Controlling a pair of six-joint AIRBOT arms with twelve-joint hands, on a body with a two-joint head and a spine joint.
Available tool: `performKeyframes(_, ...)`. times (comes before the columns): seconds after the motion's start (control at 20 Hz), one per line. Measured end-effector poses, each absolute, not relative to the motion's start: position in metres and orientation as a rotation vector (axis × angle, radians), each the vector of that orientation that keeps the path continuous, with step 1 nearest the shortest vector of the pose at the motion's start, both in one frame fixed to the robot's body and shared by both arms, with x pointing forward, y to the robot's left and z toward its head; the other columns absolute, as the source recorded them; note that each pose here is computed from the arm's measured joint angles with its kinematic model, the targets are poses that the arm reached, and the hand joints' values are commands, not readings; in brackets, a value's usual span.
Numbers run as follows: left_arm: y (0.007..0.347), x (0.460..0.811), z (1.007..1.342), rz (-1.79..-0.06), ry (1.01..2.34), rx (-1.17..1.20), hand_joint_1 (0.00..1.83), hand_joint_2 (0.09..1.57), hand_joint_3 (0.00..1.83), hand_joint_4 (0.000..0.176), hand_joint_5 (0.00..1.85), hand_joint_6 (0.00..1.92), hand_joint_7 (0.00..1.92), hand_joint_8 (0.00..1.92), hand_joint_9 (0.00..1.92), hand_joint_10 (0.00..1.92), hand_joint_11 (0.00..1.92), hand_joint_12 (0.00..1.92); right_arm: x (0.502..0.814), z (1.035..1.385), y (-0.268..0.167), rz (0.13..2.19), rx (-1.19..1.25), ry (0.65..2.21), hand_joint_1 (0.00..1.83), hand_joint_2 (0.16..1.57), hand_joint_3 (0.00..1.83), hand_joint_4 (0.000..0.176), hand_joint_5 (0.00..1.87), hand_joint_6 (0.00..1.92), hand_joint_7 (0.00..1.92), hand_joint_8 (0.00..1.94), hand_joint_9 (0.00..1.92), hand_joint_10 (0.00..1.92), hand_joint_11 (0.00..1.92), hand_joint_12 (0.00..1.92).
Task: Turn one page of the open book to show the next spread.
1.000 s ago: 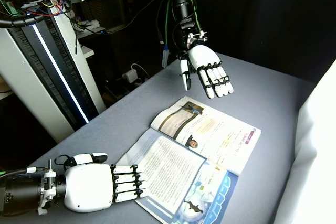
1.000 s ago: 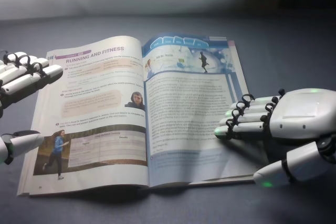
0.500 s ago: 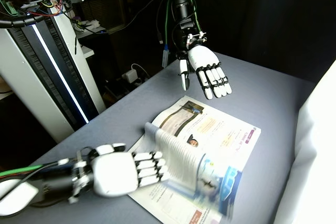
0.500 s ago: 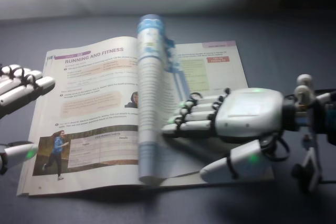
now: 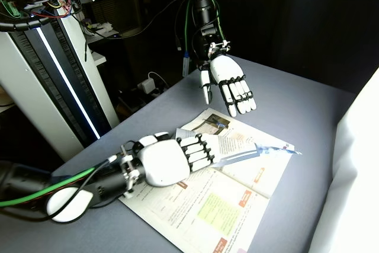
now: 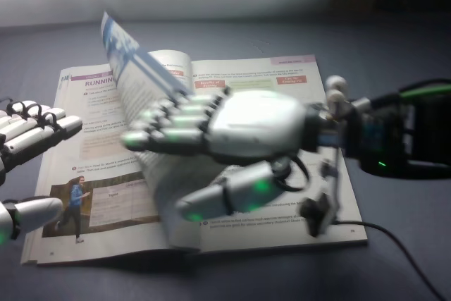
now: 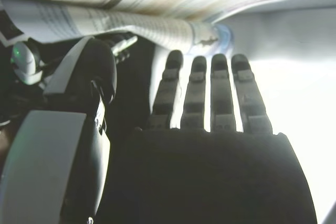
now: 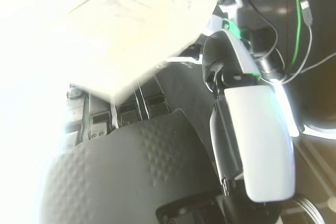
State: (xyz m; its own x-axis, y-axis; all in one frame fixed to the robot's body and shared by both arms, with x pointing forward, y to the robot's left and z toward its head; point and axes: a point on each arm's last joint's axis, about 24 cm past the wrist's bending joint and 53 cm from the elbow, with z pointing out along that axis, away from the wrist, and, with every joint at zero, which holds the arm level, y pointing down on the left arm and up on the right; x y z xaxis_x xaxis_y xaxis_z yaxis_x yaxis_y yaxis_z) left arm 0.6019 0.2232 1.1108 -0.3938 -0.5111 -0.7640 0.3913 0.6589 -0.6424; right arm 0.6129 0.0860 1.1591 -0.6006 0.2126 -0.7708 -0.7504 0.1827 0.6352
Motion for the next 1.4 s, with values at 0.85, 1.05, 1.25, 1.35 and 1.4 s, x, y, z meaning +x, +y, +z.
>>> performKeyframes(0.85,0.225,0.604,1.109,-0.983,1.714,-0.134,0.0,1.3,0.0,0.048,0.07,0.0,0.02,0.0,0.12,0.0,0.0,0.56,0.542,1.284,0.08,1.791,-0.717,1.248,0.0,1.22,0.0,0.0,0.0,0.0,0.0,0.0,0.0,0.0,0.0,0.0)
performKeyframes(1.05,0.235,0.599,1.114,-0.954,1.703,-0.147,0.0,1.3,0.0,0.048,0.07,0.0,0.02,0.0,0.12,0.0,0.0,0.57,0.54,1.285,0.056,1.755,-0.713,1.266,0.0,1.22,0.0,0.0,0.0,0.0,0.0,0.0,0.0,0.0,0.0,0.0)
performKeyframes(1.25,0.257,0.596,1.128,-0.893,1.664,-0.165,0.0,1.3,0.0,0.048,0.07,0.0,0.02,0.0,0.12,0.0,0.0,0.57,0.54,1.264,0.027,1.73,-0.665,1.349,0.0,1.22,0.0,0.0,0.0,0.0,0.0,0.0,0.0,0.0,0.0,0.0)
performKeyframes(1.35,0.269,0.595,1.133,-0.86,1.652,-0.19,0.41,1.39,0.01,0.0,0.1,0.0,0.0,0.0,0.0,0.0,0.0,0.02,0.555,1.247,0.0,1.658,-0.593,1.434,0.0,1.22,0.0,0.0,0.0,0.0,0.0,0.0,0.0,0.0,0.0,0.0)
performKeyframes(1.4,0.272,0.593,1.137,-0.852,1.642,-0.183,0.48,1.39,0.0,0.0,0.09,0.0,0.0,0.0,0.0,0.0,0.0,0.0,0.564,1.242,-0.014,1.62,-0.546,1.47,0.0,1.21,0.0,0.0,0.0,0.0,0.0,0.0,0.0,0.0,0.0,0.0)
